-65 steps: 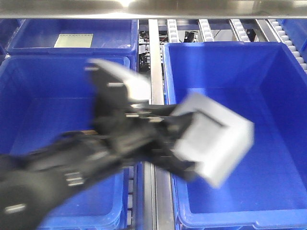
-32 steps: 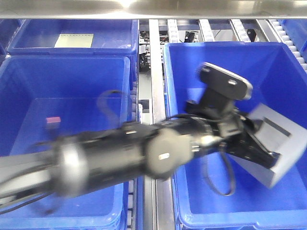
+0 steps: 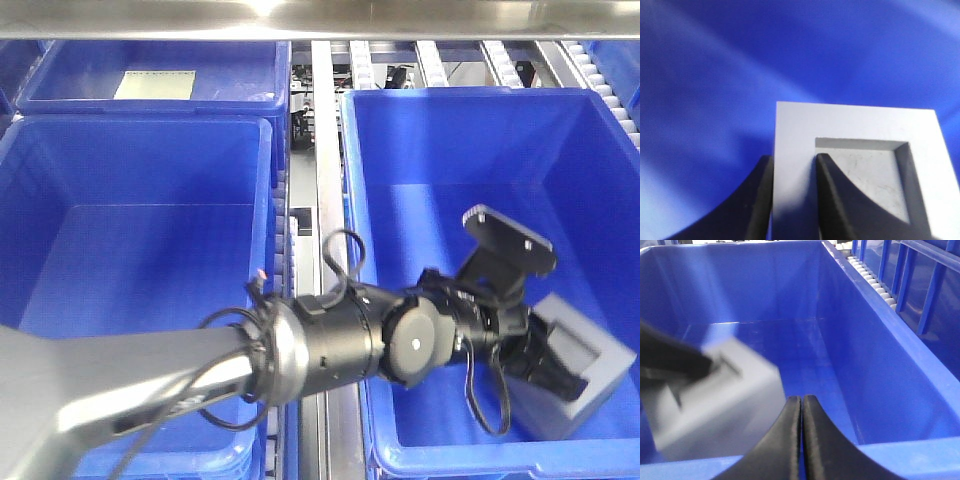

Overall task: Sort gray base to blue bin
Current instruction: 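Swing the left arm with the block over the farther-side blue bin, then lower the block and open the left gripper to release it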

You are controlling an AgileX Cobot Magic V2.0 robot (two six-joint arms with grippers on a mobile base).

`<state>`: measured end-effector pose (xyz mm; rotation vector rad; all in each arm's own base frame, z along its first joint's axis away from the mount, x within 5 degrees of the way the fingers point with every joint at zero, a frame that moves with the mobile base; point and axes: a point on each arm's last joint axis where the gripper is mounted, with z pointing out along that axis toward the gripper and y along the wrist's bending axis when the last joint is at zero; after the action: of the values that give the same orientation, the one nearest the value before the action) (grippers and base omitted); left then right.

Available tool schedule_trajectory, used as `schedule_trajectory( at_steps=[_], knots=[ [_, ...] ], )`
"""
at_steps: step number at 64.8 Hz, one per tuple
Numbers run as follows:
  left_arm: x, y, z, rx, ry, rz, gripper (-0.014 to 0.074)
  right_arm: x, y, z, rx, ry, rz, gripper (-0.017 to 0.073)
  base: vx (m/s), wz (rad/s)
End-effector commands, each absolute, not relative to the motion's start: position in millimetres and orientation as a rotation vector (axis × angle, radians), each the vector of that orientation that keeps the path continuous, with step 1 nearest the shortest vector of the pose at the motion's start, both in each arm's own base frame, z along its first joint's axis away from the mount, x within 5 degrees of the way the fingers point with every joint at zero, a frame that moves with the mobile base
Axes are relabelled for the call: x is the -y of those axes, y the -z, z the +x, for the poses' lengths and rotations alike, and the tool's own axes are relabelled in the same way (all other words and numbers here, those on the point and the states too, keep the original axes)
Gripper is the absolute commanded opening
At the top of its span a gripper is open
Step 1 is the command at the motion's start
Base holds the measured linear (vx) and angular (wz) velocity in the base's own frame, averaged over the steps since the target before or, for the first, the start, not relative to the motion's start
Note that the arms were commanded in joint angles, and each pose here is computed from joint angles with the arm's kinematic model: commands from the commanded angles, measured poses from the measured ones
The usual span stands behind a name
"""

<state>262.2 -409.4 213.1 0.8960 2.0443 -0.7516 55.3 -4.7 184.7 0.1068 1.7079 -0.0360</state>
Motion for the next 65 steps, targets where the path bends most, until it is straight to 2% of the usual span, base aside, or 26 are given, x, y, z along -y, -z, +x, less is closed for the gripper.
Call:
schedule_trajectory(
  at_steps=[1, 12, 20, 42, 48, 59, 65],
  knots=[
    [410, -254, 262, -1.930, 0.806, 0.822, 0.0022, 5, -191, 56, -1.640, 0.050, 0.092, -0.0005, 0.00, 0.00],
    [414, -237, 263, -1.982, 0.797, 0.844, 0.0032, 5, -191, 56, -1.640, 0.050, 0.092, -0.0005, 0.00, 0.00],
    [414, -235, 263, -1.982, 0.795, 0.842, 0.0076, 5, -191, 56, -1.640, 0.050, 0.092, -0.0005, 0.00, 0.00],
    [414, -236, 264, -1.979, 0.795, 0.839, 0.0349, 5, -191, 56, -1.640, 0.050, 0.092, -0.0005, 0.00, 0.00],
    [414, -236, 264, -1.980, 0.795, 0.840, 0.0390, 5, -191, 56, -1.640, 0.050, 0.092, -0.0005, 0.00, 0.00],
    [414, -239, 263, -1.972, 0.797, 0.836, 0.0397, 5, -191, 56, -1.640, 0.050, 0.092, -0.0005, 0.00, 0.00],
    [411, -249, 260, -1.966, 0.807, 0.849, 0.0370, 5, -191, 56, -1.640, 0.050, 0.092, -0.0005, 0.00, 0.00]
  ],
)
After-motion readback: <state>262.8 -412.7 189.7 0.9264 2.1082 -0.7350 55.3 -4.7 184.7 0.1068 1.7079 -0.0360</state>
